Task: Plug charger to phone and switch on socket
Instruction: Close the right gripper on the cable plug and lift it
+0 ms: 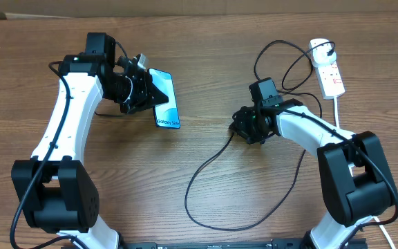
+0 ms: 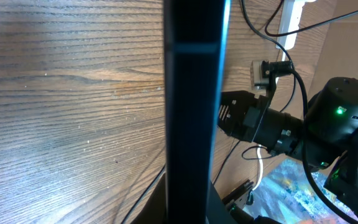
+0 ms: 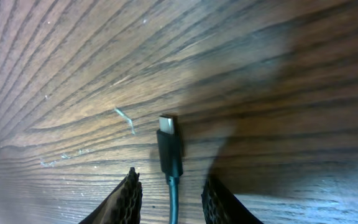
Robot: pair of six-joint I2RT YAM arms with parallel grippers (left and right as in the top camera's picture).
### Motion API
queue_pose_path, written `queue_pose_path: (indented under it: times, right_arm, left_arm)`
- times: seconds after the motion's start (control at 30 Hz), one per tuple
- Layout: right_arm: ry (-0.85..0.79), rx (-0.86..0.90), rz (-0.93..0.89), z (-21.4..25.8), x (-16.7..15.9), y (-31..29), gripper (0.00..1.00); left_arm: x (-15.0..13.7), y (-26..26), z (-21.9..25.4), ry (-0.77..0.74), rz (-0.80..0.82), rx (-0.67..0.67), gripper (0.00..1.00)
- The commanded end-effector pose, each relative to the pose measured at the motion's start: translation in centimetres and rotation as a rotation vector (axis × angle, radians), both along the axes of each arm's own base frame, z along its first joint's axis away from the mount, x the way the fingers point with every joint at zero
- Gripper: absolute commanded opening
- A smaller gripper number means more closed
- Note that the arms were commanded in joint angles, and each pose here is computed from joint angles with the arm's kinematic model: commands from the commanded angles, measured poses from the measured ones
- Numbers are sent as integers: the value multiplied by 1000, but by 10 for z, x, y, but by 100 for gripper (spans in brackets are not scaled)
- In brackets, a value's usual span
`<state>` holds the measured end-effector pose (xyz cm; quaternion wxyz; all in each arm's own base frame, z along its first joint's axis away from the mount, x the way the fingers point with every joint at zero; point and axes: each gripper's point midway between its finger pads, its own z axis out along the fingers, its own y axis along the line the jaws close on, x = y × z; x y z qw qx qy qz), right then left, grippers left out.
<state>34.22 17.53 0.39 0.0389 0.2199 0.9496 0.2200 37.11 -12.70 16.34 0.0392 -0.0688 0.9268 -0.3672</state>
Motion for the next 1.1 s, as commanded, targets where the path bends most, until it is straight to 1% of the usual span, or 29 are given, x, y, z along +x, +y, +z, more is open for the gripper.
queue_pose_path:
  times: [0.0, 0.2, 0.47, 0.53, 0.57, 1.07]
  right_arm:
    - [15, -18, 3, -15, -12, -6, 31]
    - [8, 0, 6, -17, -13, -4, 27]
    - [16, -3, 6, -18, -15, -4, 26]
    - [16, -4, 6, -18, -15, -5, 18]
    - [15, -8, 4, -18, -14, -5, 16]
    - [6, -27, 0, -20, -13, -8, 17]
  left_arm:
    - [-1, -4, 2, -3, -9, -22, 4]
    - [0, -4, 2, 3, -1, -24, 4]
    - [0, -4, 2, 3, -1, -24, 4]
    - [0, -4, 3, 2, -1, -24, 4]
    - [0, -4, 3, 2, -1, -24, 4]
    - [0, -4, 2, 3, -1, -24, 5]
